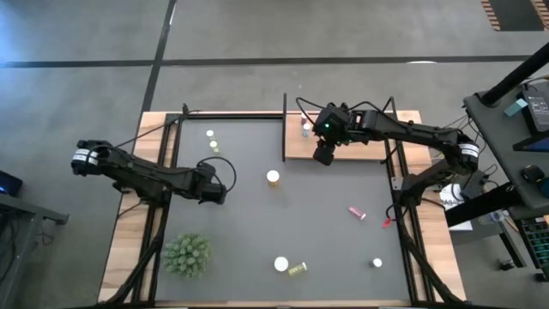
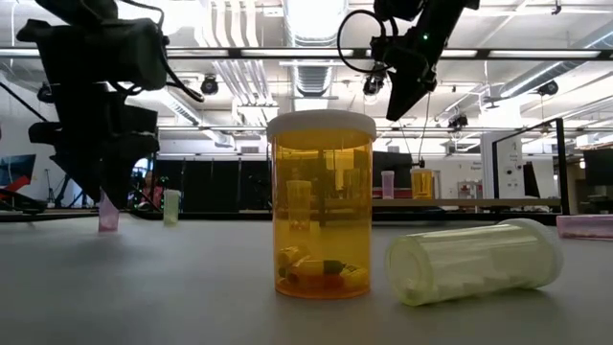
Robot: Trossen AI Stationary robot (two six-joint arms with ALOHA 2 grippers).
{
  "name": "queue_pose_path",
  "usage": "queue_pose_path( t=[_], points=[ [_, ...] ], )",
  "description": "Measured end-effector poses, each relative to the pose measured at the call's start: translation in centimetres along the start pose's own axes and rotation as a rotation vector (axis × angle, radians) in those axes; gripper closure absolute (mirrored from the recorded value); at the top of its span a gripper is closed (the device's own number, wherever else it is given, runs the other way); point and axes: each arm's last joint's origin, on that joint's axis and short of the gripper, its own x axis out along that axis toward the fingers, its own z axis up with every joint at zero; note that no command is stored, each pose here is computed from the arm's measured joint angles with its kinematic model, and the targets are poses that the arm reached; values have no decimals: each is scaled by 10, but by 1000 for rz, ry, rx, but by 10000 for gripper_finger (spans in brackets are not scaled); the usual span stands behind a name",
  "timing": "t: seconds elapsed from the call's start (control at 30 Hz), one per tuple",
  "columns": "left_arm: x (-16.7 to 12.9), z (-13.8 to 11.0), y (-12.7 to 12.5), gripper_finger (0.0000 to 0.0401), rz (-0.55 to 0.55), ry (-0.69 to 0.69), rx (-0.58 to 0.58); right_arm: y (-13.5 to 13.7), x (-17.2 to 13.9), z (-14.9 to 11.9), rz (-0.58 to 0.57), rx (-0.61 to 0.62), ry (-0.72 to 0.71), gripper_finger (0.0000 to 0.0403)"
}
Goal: Pick and place medicine bottles onto shelf by color
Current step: Put the left pink pill bottle on the shelf aligned with the other pink pill bottle
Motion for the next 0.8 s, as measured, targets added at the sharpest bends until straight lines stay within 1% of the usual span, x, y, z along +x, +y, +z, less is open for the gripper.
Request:
queue_pose_path(
  t=[0.1,0.37,0.8],
  points=[
    [-2,1,-1,191,-10,-4,-5,0,0,0,0,2,0,254],
    [-5,4,-4,214,-26,-21,-14,0,0,0,0,3,0,254],
    [-5,5,-4,277,-31,-29,-17,0,0,0,0,3,0,254]
  ],
)
